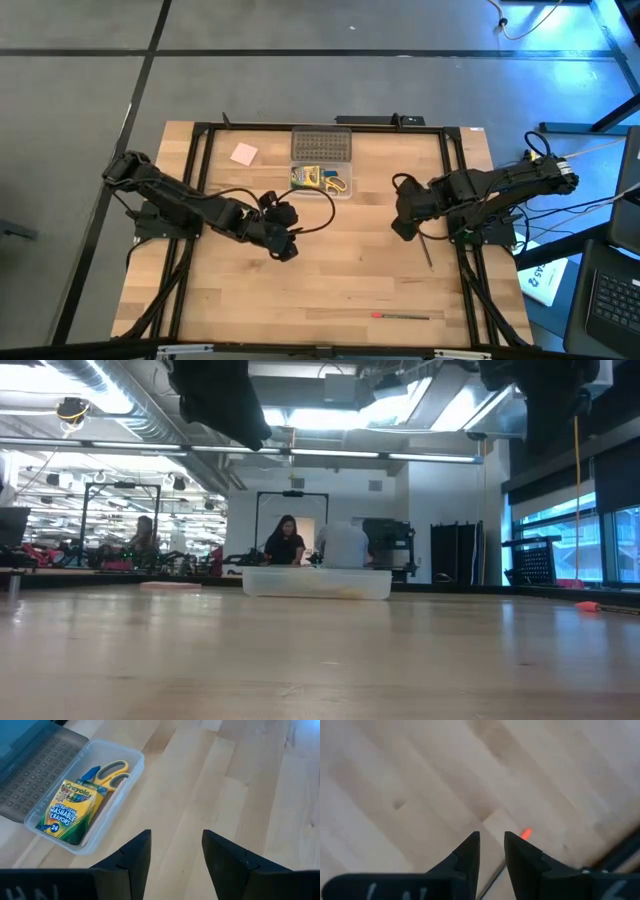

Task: Pack school essentials
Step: Put the top black pencil into the black supply box

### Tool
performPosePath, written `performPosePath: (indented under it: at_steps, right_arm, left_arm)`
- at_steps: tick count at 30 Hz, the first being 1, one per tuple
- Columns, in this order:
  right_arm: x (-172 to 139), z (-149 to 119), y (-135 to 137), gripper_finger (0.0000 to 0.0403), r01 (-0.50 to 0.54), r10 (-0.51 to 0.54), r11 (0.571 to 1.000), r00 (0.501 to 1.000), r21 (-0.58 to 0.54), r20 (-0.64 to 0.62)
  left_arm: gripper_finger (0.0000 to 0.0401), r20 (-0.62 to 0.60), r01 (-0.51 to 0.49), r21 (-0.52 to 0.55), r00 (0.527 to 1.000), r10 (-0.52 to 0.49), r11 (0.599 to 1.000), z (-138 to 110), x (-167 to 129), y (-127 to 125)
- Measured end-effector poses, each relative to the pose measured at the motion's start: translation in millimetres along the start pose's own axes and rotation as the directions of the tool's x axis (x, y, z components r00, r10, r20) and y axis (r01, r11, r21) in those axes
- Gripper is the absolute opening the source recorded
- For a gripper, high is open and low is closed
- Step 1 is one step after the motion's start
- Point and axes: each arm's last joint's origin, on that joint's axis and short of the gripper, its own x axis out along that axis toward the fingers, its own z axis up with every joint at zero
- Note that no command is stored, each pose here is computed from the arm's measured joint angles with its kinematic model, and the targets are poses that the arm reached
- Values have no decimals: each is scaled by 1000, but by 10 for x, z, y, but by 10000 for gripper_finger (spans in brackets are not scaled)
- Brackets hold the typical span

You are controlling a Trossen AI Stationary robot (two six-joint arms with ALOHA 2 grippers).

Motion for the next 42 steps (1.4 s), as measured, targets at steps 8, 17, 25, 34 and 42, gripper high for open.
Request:
performPosePath:
  at_steps: [8, 17, 25, 34, 42]
  right_arm:
    - [27, 65, -103, 106, 15, -8, 996, 997, 90, -78]
    - [134, 129, -247, 183, 79, -57, 981, 991, 180, -125]
    - [772, -16, -427, 195, 139, -83, 961, 970, 241, -227]
    - [1236, -183, -693, 178, 193, -90, 927, 947, 322, -307]
    - [1433, -260, -759, 177, 133, -20, 928, 949, 347, -313]
  left_arm:
    - [169, 0, 2, 3, 1000, -2, 1000, -2, -2, -3]
    - [169, -1, 6, 8, 1000, -6, 1000, -8, -9, -14]
    - [169, -1, 6, 8, 1000, -6, 1000, -8, -9, -14]
    - [170, -1, 6, 6, 1000, -6, 1000, -7, -7, -12]
    - [169, -1, 6, 5, 1000, -6, 1000, -7, -7, -12]
